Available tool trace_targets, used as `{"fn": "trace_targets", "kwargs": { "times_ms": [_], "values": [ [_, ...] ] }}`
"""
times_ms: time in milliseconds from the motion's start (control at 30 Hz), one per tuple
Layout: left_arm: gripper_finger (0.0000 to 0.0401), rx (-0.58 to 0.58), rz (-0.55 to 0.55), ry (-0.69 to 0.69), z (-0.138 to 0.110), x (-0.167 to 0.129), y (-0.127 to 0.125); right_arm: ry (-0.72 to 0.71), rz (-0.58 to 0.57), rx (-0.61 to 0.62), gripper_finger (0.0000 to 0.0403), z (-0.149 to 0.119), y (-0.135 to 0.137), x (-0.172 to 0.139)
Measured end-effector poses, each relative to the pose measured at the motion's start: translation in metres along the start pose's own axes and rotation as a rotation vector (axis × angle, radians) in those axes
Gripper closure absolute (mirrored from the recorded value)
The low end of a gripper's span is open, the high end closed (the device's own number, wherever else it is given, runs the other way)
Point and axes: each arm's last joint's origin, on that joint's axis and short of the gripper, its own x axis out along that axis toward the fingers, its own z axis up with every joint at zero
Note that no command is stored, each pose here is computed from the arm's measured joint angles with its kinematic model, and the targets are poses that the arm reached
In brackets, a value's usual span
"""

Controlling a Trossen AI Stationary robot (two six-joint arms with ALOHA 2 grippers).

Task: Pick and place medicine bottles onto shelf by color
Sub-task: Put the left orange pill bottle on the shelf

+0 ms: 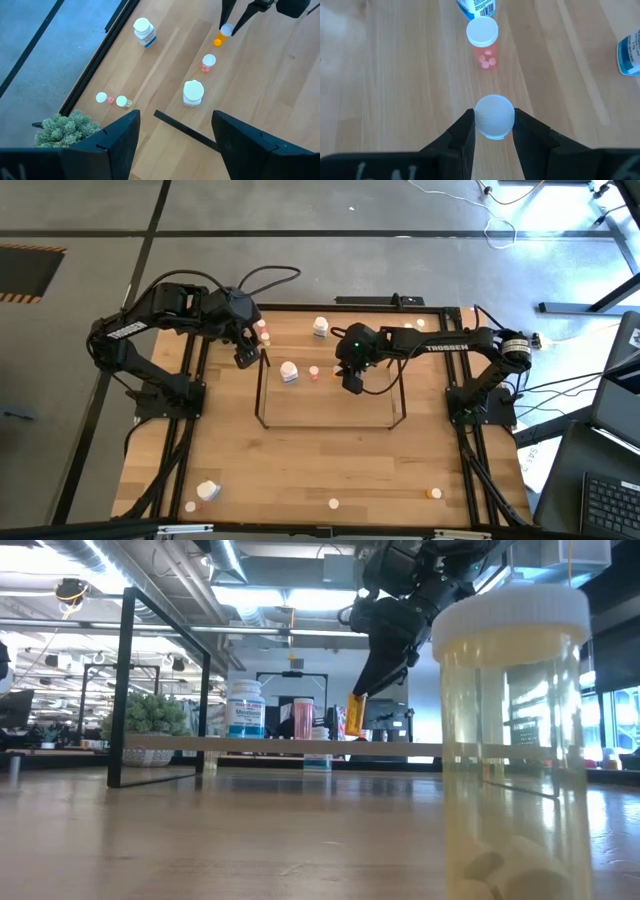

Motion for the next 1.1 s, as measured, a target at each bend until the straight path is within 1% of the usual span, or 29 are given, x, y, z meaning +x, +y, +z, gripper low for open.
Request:
{"fn": "trace_targets", "kwargs": {
  "times_ms": [567, 800, 1100],
  "values": [
    [0.016, 0.001, 0.0, 0.0, 0.0, 0.0, 0.0, 0.016, 0.019, -0.029, 0.0286, -0.002, 0.0, 0.0],
    [0.016, 0.0, 0.0, 0.0, 0.0, 0.0, 0.0, 0.038, 0.034, -0.026, 0.0286, -0.004, -0.001, 0.014],
    [0.016, 0.0, 0.0, 0.0, 0.0, 0.0, 0.0, 0.03, 0.032, -0.025, 0.0286, -0.003, -0.001, 0.015]
  ]
}}
